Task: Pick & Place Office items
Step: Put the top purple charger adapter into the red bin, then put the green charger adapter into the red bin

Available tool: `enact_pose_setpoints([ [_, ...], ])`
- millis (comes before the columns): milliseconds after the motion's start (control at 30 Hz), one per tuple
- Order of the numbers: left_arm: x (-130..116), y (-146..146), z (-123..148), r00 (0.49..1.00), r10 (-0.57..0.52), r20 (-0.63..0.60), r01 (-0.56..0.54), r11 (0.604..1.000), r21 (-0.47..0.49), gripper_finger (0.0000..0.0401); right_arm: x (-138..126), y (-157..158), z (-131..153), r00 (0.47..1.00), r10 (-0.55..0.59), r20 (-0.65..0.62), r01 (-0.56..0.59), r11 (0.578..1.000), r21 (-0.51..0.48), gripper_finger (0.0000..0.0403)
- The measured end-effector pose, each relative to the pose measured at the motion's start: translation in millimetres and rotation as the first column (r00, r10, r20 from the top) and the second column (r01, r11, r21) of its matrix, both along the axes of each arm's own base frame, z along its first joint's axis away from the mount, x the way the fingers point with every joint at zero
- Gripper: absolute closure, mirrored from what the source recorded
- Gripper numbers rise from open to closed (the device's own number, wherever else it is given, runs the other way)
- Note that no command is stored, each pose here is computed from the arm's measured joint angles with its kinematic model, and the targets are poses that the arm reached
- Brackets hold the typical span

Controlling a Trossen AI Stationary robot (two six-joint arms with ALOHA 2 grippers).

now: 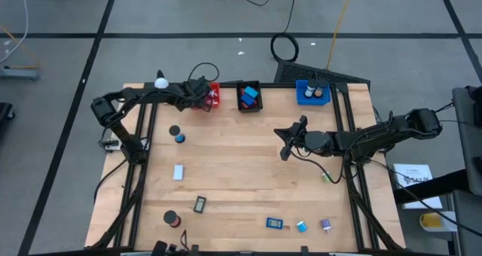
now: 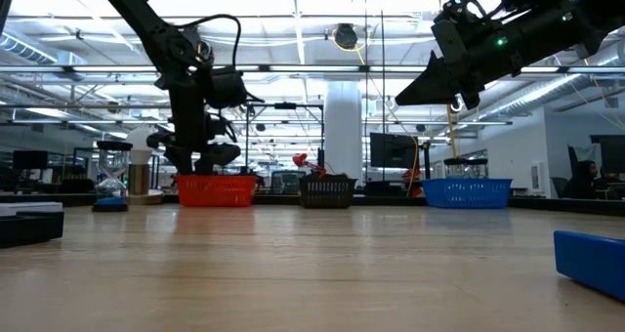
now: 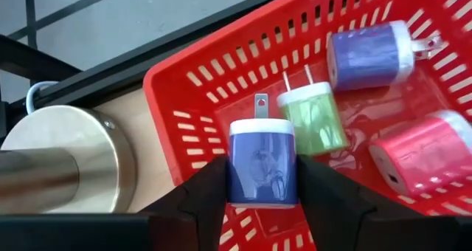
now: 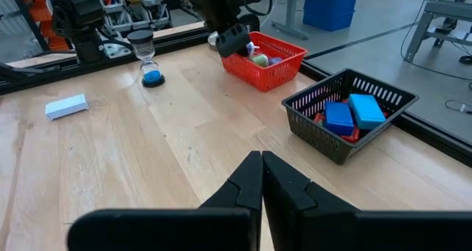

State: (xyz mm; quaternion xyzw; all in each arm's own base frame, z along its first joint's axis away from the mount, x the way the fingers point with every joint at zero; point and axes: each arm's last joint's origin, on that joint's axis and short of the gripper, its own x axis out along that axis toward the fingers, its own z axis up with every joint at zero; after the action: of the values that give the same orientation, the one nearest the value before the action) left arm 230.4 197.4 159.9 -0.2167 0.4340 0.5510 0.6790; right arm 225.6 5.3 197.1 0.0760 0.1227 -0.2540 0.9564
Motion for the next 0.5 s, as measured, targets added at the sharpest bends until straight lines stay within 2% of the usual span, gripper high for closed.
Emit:
enact_pose_setpoints([
  [300, 0.3, 0.2, 2.4, 1.000, 0.000, 0.012, 0.000, 1.000, 0.010, 0.0199, 0.0, 0.1, 0.1, 1.000, 0.001, -0.001, -0.001, 1.000, -0.003, 0.0402],
  [500, 1.4, -5.2, 19.8, 0.994, -0.094, -0.049, 0.094, 0.996, 0.006, 0.0200, 0.0, 0.0, -0.1, 1.000, 0.006, -0.011, -0.007, 1.000, -0.019, 0.0402],
])
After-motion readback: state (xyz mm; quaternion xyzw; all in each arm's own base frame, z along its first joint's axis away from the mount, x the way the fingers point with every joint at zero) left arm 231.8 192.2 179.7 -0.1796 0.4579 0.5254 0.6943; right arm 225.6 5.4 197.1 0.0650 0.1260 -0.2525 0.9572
